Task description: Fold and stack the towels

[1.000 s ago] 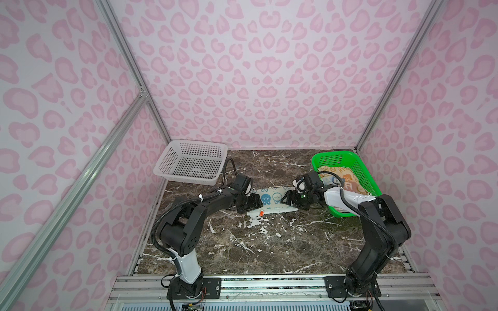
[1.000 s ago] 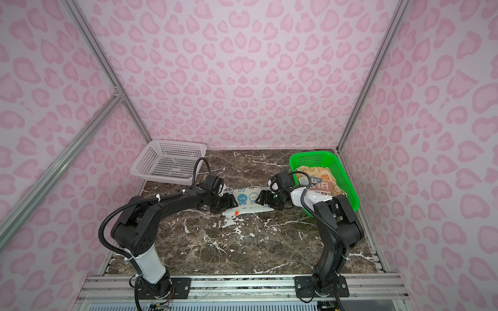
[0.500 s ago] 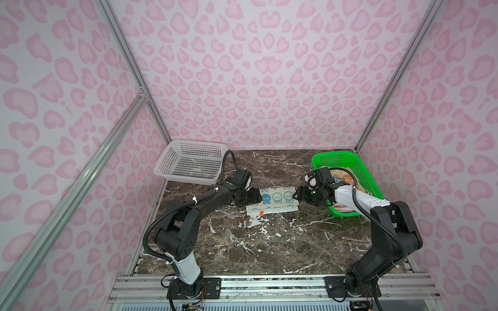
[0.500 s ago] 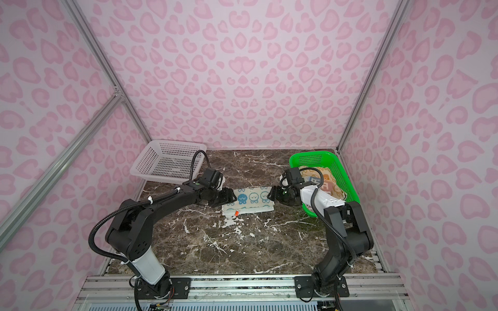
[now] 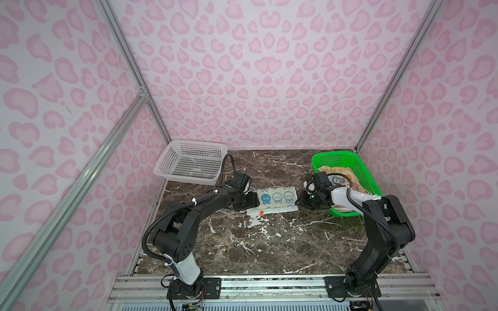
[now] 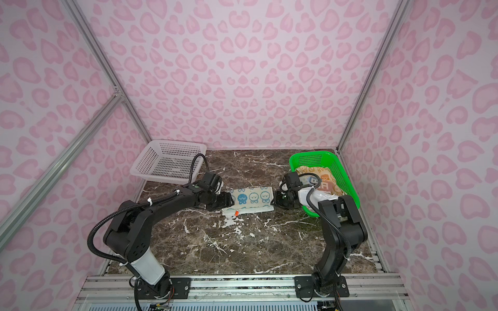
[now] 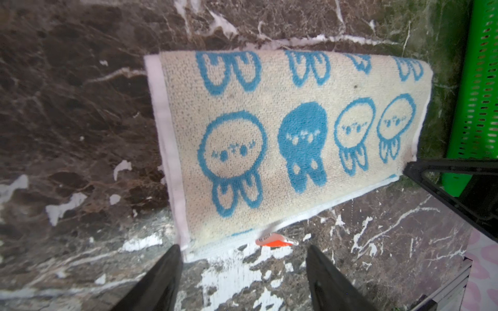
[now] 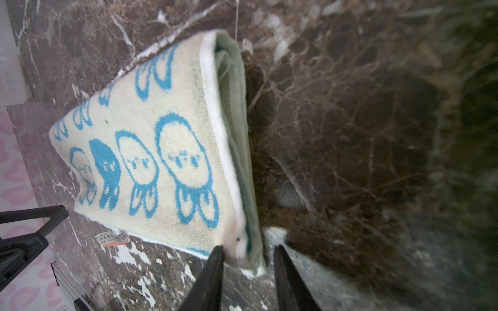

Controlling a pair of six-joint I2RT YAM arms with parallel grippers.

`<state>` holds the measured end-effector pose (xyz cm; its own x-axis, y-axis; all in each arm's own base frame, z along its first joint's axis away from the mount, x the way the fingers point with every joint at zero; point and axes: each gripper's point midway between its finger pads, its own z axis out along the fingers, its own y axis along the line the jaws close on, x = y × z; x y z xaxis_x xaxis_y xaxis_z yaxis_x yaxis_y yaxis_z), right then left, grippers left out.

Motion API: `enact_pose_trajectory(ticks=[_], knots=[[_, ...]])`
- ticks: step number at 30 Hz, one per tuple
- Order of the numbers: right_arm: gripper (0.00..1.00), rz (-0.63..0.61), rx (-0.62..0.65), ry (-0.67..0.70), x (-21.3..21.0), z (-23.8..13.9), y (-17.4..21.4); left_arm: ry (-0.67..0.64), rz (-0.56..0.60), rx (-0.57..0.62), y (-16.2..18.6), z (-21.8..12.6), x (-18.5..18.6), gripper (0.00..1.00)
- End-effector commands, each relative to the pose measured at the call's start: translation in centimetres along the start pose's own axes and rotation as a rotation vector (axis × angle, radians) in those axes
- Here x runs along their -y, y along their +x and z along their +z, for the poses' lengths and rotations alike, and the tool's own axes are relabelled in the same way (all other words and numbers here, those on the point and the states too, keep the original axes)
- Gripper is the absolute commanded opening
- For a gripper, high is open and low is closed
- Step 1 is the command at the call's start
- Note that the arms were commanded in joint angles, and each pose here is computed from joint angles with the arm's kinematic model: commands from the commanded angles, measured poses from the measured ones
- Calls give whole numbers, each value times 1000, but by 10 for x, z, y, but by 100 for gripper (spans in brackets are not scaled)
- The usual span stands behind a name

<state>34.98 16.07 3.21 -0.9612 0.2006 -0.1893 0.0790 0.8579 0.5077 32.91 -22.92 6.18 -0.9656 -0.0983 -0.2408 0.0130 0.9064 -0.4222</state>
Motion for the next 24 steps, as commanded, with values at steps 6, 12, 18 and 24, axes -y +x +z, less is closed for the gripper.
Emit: enact_pose_trajectory(ticks=[6, 12, 18, 24], knots=[[16, -9, 4, -10, -2, 4, -5, -83, 16, -37, 5, 10, -17, 69], [6, -17, 7, -6, -4, 1, -7, -123, 19, -47, 9, 15, -27, 60], [3, -22, 2, -8, -6, 2, -5, -129, 19, -37, 5, 16, -27, 47], [2, -34, 4, -14, -10, 1, -6, -133, 13, -33, 3, 19, -28, 31]])
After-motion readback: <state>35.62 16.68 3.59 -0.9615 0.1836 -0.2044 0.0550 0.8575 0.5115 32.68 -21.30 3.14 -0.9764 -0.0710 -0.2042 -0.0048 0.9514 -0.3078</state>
